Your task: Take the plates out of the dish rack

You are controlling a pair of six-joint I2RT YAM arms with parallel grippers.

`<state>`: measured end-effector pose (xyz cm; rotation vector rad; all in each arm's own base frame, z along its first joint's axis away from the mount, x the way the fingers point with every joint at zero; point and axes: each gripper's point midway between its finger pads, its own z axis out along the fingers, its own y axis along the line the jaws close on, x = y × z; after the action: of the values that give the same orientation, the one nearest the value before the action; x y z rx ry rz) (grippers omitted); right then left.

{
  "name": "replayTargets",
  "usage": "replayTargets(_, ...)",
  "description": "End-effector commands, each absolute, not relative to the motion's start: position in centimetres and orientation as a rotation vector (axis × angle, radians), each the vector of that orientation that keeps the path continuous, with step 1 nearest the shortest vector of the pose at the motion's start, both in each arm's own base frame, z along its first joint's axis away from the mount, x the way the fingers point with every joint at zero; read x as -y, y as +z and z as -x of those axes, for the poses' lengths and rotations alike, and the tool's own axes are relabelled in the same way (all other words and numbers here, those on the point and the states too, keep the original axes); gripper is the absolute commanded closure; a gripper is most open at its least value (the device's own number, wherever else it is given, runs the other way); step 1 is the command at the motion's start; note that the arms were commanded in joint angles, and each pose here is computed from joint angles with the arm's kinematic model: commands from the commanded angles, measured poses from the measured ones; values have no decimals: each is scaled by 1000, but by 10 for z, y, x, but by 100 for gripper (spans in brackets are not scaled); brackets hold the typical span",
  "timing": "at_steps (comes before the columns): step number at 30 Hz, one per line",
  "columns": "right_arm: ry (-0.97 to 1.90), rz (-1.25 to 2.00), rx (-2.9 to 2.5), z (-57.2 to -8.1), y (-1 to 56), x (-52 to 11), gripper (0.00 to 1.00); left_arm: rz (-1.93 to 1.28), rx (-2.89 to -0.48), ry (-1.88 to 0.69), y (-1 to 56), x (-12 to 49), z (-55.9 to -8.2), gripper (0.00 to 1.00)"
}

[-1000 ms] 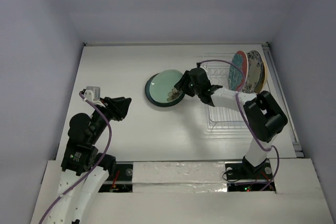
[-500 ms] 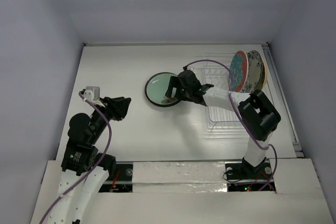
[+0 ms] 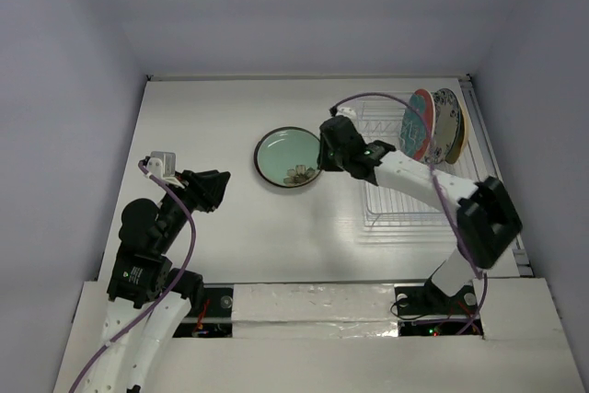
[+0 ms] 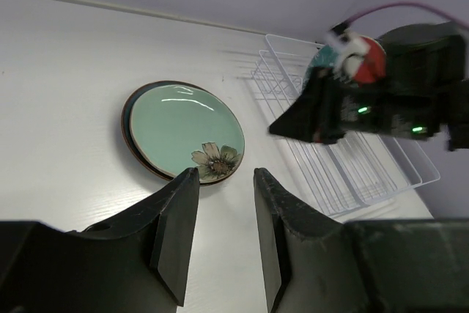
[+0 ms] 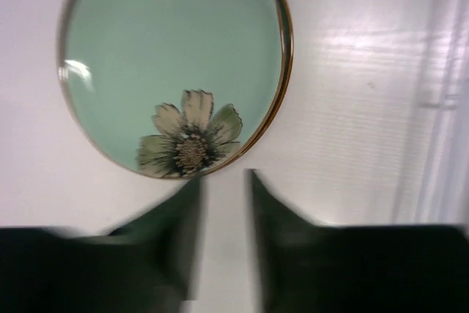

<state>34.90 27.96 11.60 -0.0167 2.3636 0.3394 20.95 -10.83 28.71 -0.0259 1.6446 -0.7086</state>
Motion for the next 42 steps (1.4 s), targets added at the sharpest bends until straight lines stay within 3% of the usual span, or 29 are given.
replayTargets(1,307,-107,-2079,-353,226,-237,79,16,-1596,-717,298,108,-208,67)
replayTargets(3,227,-189,-2026,-355,250,-197,100,14,-1593,-719,298,108,-208,67)
replayTargets(10,-61,-519,-1797,-347,315,-34,100,11,-1588,-719,299,108,-207,75)
replayTargets(13,-133,-571,-1804,-351,313,-3,100,8,-1583,-720,300,108,-206,82)
replayTargets(14,-190,-598,-1828,-352,306,13,95,6,-1581,-721,301,108,-206,88)
replayTargets(15,-221,-604,-1861,-359,297,18,79,10,-1579,-719,301,108,-206,91)
replayTargets(18,-280,-644,-1902,-364,277,37,64,10,-1582,-720,300,108,-205,94)
replayTargets(24,-304,-700,-1927,-366,243,56,51,-9,-1571,-738,303,112,-199,84)
replayTargets(42,-258,-738,-1968,-403,210,77,51,-23,-1561,-754,307,115,-194,78)
